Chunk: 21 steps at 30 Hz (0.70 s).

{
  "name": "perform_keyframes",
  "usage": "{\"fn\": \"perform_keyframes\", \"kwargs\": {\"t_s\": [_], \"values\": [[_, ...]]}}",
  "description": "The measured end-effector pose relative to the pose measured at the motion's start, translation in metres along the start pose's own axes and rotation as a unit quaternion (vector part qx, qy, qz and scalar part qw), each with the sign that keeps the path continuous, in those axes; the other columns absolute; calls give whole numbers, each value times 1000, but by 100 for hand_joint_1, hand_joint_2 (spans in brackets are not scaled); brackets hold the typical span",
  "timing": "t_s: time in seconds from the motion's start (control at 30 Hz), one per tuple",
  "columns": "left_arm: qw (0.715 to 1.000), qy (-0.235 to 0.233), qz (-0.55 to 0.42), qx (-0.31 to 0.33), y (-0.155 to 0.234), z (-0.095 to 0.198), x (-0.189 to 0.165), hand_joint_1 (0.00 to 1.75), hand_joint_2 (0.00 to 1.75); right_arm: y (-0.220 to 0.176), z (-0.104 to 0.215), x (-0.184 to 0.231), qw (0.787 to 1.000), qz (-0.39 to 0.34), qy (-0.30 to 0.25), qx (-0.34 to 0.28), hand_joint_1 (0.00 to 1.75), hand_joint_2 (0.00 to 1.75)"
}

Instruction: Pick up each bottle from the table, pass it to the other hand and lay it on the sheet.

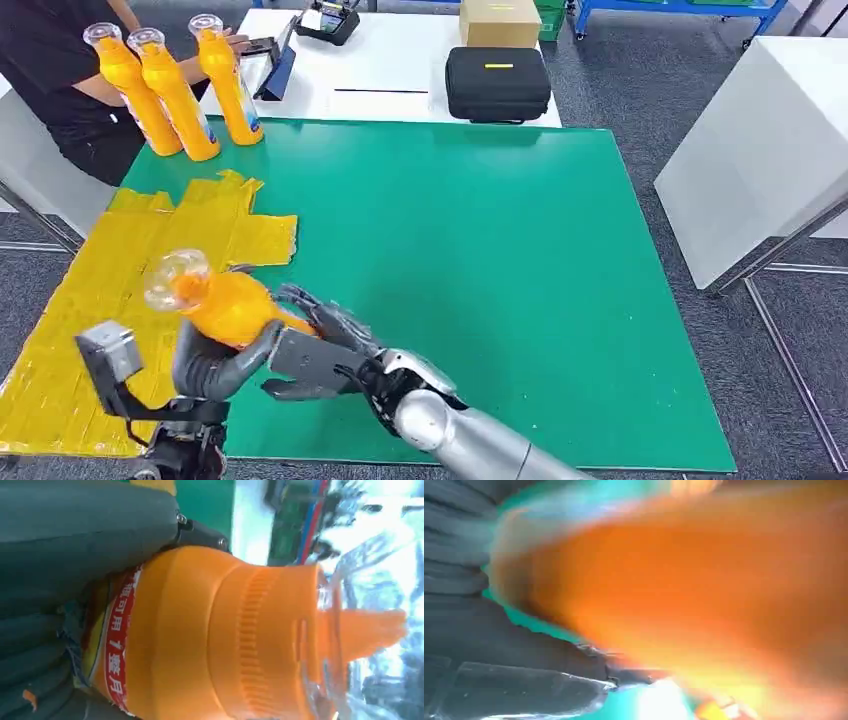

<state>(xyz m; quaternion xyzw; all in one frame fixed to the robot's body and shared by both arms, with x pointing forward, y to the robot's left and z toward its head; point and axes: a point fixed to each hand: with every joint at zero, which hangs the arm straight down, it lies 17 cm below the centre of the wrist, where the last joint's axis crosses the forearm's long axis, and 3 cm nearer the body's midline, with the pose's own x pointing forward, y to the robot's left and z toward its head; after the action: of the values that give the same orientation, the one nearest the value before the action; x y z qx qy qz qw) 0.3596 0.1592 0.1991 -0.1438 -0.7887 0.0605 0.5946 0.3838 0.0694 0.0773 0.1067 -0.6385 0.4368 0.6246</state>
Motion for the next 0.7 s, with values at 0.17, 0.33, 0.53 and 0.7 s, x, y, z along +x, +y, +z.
{"fn": "perform_keyframes", "kwargs": {"t_s": [0.17, 0.33, 0.53, 0.7], "values": [[1000, -15, 3, 7, -1, 4, 15, 175, 175, -3, 13, -17, 1000, -7, 13, -7, 0, 0], [996, -39, -50, 67, 29, 12, 29, 175, 175, -21, 29, -22, 998, -37, 11, -56, 0, 0], [914, -112, -361, 149, 88, 24, 58, 175, 175, -65, 75, 7, 986, -91, -49, -130, 0, 0], [772, -148, -605, 131, 97, 19, 44, 175, 175, -99, 108, 35, 972, -114, -108, -173, 0, 0]]}}
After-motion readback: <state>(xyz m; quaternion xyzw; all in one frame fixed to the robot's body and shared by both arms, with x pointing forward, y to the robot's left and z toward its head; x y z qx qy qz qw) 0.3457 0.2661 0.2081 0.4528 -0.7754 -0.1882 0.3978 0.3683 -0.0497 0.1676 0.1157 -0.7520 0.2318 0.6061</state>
